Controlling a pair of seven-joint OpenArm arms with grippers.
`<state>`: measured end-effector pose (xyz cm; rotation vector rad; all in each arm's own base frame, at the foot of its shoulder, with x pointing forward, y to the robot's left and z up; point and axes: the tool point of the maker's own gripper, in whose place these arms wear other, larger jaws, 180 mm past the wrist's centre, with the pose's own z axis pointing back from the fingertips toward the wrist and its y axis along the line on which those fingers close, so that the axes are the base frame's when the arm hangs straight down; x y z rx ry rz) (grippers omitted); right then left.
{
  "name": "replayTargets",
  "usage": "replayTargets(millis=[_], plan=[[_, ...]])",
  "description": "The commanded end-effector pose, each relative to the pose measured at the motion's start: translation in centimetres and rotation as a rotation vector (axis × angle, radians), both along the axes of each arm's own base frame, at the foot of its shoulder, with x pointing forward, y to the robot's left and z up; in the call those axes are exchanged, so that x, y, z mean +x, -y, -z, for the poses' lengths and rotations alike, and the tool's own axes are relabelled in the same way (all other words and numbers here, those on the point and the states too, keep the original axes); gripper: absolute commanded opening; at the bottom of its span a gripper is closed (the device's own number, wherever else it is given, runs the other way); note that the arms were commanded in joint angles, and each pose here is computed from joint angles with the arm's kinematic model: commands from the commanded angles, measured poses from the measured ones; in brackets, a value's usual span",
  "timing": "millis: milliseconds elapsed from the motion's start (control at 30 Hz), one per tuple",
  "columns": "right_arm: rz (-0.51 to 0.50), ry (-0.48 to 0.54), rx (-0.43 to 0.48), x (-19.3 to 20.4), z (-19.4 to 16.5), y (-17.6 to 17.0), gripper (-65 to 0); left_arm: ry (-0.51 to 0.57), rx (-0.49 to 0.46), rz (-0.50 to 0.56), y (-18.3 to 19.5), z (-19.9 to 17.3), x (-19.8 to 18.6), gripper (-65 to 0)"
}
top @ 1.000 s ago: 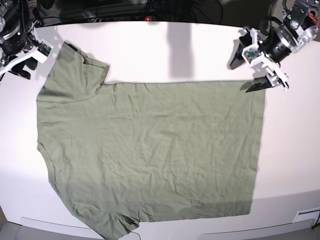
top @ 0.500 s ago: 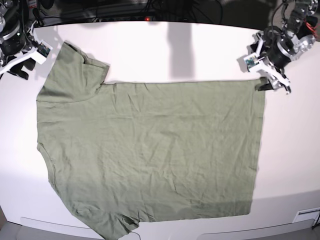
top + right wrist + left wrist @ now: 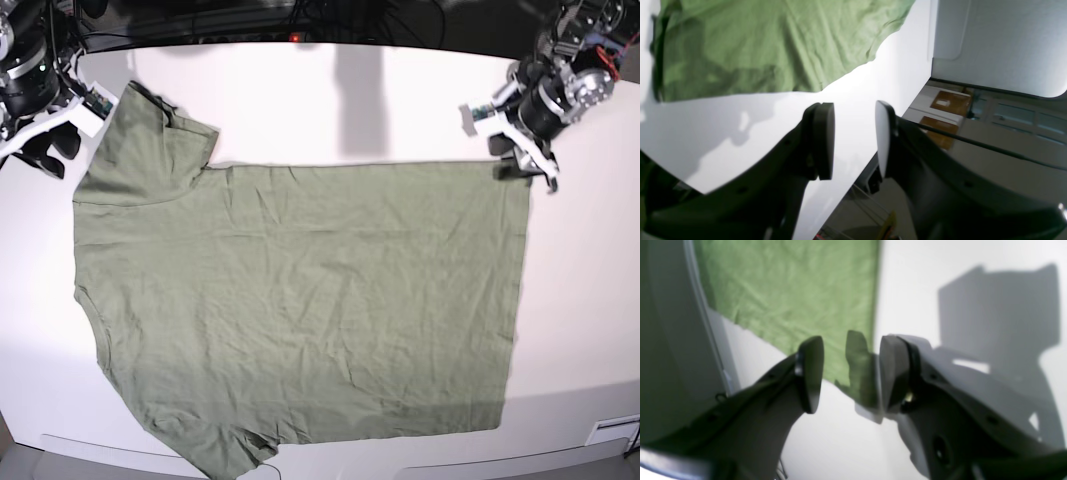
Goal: Fold the T-shirt properly
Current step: 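Grasp the green shirt's hem corner with the left gripper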
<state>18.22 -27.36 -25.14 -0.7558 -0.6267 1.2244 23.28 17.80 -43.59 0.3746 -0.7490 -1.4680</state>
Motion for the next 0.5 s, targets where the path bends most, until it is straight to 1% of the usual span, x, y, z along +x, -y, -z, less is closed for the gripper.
replayTargets(millis=[0, 33, 133, 300, 367, 467], plan=[[0.005, 0.031, -0.014, 0.4, -0.8, 0.1, -43.8, 0.002, 0.044, -0.021, -1.5, 0.1, 0.6, -38.6], [0.013, 0.029, -0.021, 0.4, -0.8, 0.3, -43.8, -0.01, 0.055, -0.036, -2.1, 0.6, 0.6, -38.6], [0.043, 0.024, -0.042, 0.2, -0.9, 1.0, -43.8, -0.066, 0.044, -0.084, -3.4, 2.2, -0.1, -38.6], [0.046, 0.023, -0.044, 0.2, -0.9, 1.0, -43.7, -0.123, 0.068, -0.12, -5.0, 4.0, -1.4, -38.6], [0.045, 0.023, -0.042, 0.2, -0.8, 1.0, -43.8, -0.126, 0.058, -0.113, -4.8, 4.1, -1.5, -38.6], [0.05, 0.009, -0.013, 0.0, -0.5, 0.8, -43.8, -0.116, -0.001, -0.068, -3.5, 3.8, -1.4, -38.7]])
